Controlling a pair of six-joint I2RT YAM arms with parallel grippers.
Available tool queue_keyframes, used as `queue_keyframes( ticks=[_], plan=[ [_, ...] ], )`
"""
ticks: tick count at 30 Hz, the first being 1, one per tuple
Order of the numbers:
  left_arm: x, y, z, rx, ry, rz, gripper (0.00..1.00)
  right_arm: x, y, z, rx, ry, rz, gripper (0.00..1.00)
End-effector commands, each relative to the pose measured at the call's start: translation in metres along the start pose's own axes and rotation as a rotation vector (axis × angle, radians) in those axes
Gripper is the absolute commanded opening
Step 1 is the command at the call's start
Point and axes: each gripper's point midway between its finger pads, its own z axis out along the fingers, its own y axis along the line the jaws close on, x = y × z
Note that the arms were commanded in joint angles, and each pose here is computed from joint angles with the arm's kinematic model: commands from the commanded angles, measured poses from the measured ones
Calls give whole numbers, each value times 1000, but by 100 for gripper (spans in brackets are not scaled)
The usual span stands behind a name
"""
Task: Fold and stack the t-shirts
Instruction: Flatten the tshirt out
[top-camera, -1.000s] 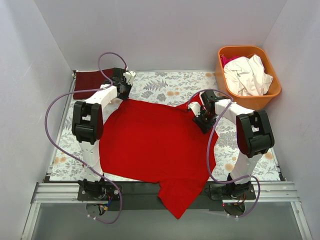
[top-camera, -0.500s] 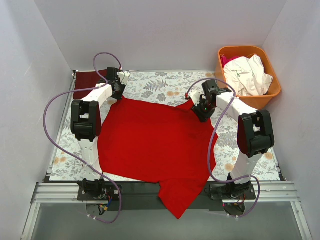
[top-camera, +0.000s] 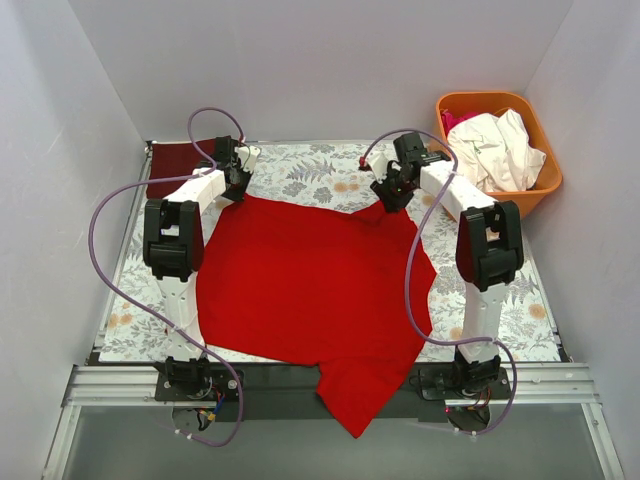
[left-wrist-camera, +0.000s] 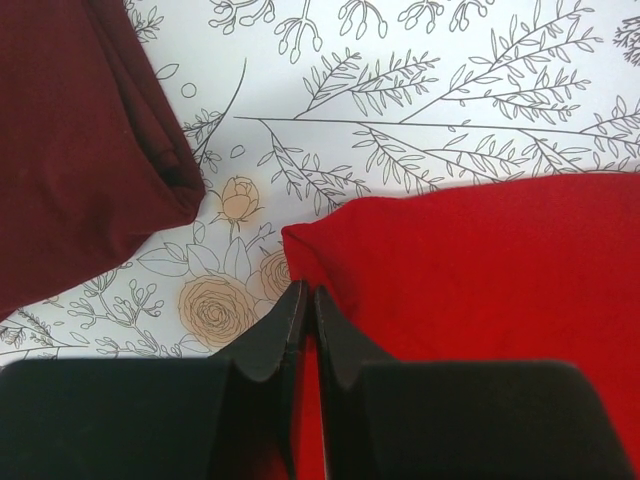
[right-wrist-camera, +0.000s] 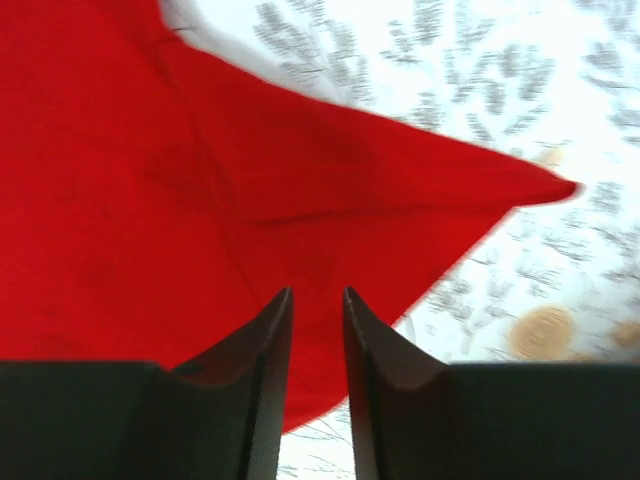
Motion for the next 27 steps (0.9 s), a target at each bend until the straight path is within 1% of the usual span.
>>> queue_keyframes(
  ticks=[1, 2, 4, 5, 8, 11, 18, 19, 25, 27],
  plan=[
    [-15, 7, -9, -11, -42, -6, 5, -12, 25, -1, -78, -9, -24, 30],
    [-16, 7, -9, -11, -43, -6, 5, -6, 32, 2, -93, 7, -21, 26],
    [-16, 8, -10, -12, -44, -9, 5, -3, 45, 8, -118, 23, -28, 24],
    [-17, 3, -9, 16, -50, -10, 4, 1, 49, 11, -127, 36, -30, 23],
    [-18, 2, -9, 21, -55, -13, 5, 15, 59, 26, -147, 89, -22, 23],
    [-21, 3, -10, 19, -61, -14, 5, 18, 56, 40, -137, 118, -12, 23],
    [-18, 0, -9, 28, -54, -17, 5, -6, 31, 51, -63, 88, -2, 23],
    [-16, 0, -8, 29, -51, -17, 5, -17, 24, 47, -44, 65, -10, 23],
    [-16, 2, -8, 26, -54, -14, 5, -41, 6, 50, -2, 16, -22, 27],
    [-16, 4, -7, 21, -54, -18, 5, -47, -2, 58, 14, 9, -27, 28]
  ],
)
